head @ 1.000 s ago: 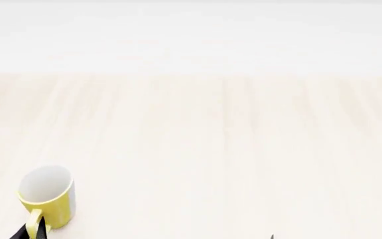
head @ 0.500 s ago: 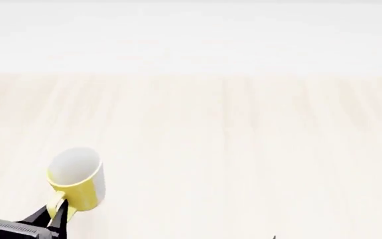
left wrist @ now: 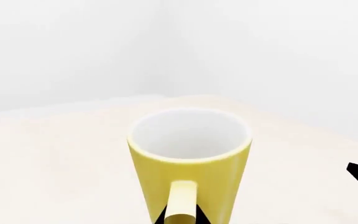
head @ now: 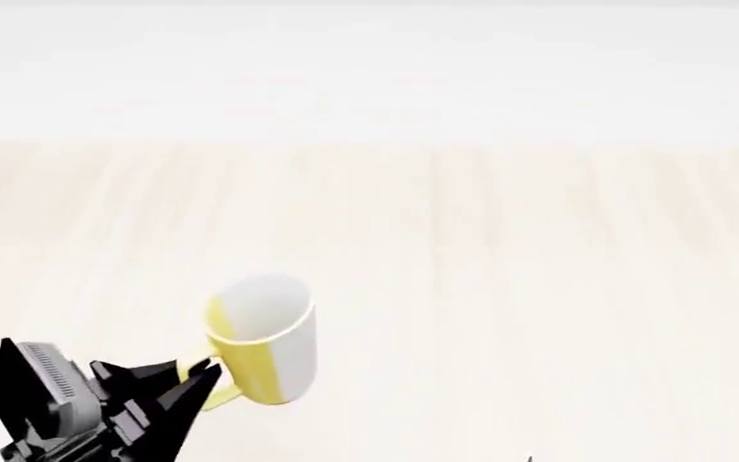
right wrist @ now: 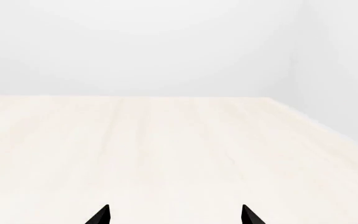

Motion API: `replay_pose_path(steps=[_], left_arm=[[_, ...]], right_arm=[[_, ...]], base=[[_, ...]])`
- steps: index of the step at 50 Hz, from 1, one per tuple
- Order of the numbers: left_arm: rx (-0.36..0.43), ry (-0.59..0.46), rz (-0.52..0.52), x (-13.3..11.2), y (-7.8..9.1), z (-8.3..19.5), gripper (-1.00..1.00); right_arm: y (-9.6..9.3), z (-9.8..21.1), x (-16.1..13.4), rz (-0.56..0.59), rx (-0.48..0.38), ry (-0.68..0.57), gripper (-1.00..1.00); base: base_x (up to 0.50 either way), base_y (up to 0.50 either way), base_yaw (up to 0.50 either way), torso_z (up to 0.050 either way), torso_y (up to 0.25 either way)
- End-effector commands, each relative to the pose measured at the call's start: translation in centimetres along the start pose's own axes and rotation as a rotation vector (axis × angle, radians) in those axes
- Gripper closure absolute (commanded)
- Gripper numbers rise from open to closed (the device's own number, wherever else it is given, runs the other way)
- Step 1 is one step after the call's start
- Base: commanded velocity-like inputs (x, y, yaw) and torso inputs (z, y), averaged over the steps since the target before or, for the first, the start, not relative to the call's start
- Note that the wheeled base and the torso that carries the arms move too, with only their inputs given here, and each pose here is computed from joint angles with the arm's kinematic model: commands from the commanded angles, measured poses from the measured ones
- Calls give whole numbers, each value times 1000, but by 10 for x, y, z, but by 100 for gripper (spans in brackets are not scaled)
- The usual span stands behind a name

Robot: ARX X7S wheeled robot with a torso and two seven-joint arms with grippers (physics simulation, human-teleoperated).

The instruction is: Put the yellow and white mug to the front of the white mug.

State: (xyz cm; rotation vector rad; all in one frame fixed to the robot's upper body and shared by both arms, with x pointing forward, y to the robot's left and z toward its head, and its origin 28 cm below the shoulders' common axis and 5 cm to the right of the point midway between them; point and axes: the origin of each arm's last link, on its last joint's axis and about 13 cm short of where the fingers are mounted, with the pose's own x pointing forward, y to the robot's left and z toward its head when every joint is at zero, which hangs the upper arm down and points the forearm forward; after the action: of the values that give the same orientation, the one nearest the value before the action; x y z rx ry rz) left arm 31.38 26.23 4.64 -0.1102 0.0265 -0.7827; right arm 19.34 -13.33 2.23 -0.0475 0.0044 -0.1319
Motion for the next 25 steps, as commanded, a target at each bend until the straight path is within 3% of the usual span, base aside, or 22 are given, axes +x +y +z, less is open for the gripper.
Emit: replay_pose_path(steps=[1, 25], left_arm=[[-29, -15, -152, 7, 4, 8, 100], [31, 35, -206, 12, -9, -2, 100]], right_arm=[[0, 0, 0, 1, -1, -1, -100], [-1, 2, -2, -1, 4, -4, -100]], base=[[0, 0, 0, 0, 0], [0, 0, 0, 0, 0]])
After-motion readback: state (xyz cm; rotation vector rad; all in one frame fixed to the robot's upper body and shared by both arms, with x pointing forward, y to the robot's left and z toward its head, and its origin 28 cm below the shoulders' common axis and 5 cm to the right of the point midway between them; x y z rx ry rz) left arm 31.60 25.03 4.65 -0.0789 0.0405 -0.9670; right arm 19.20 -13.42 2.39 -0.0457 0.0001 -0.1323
